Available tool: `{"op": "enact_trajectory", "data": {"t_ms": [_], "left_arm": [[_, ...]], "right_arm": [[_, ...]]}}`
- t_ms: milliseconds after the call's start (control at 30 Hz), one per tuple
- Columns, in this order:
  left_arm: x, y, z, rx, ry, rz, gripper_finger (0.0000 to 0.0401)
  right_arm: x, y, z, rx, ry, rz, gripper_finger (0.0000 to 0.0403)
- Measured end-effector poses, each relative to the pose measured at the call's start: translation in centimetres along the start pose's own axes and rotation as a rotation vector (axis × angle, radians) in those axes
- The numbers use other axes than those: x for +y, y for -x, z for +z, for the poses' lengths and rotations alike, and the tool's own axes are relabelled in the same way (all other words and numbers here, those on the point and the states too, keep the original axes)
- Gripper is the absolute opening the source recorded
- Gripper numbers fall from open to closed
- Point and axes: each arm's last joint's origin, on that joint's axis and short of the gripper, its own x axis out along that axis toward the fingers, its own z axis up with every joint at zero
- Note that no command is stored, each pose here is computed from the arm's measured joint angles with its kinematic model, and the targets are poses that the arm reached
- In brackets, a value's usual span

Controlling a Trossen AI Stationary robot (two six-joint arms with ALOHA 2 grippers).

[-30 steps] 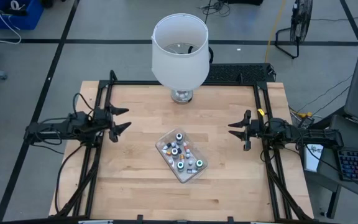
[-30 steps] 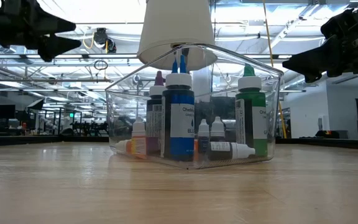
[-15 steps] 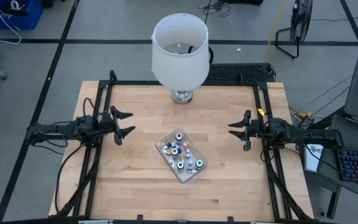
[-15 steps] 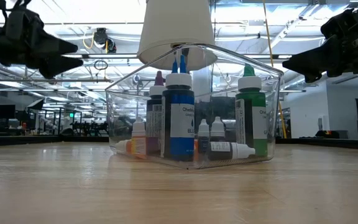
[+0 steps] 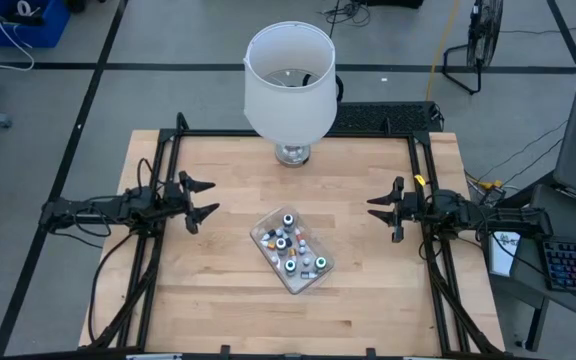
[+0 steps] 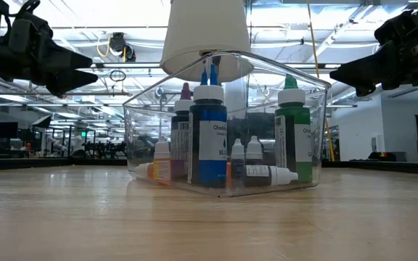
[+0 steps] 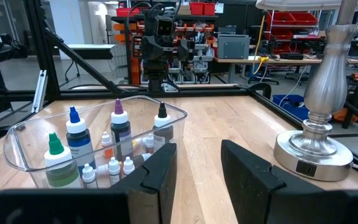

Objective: Pick & Place food coloring
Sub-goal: Return to Home Position

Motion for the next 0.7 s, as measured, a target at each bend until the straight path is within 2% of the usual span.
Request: {"op": "enact_trajectory", "data": {"t_ms": [700], "left_arm": [[0.00,0.00,0.04,-0.007,0.001,0.002,0.0324]], "right_arm": [[0.00,0.00,-0.01,0.000,0.000,0.000,0.0114]]}}
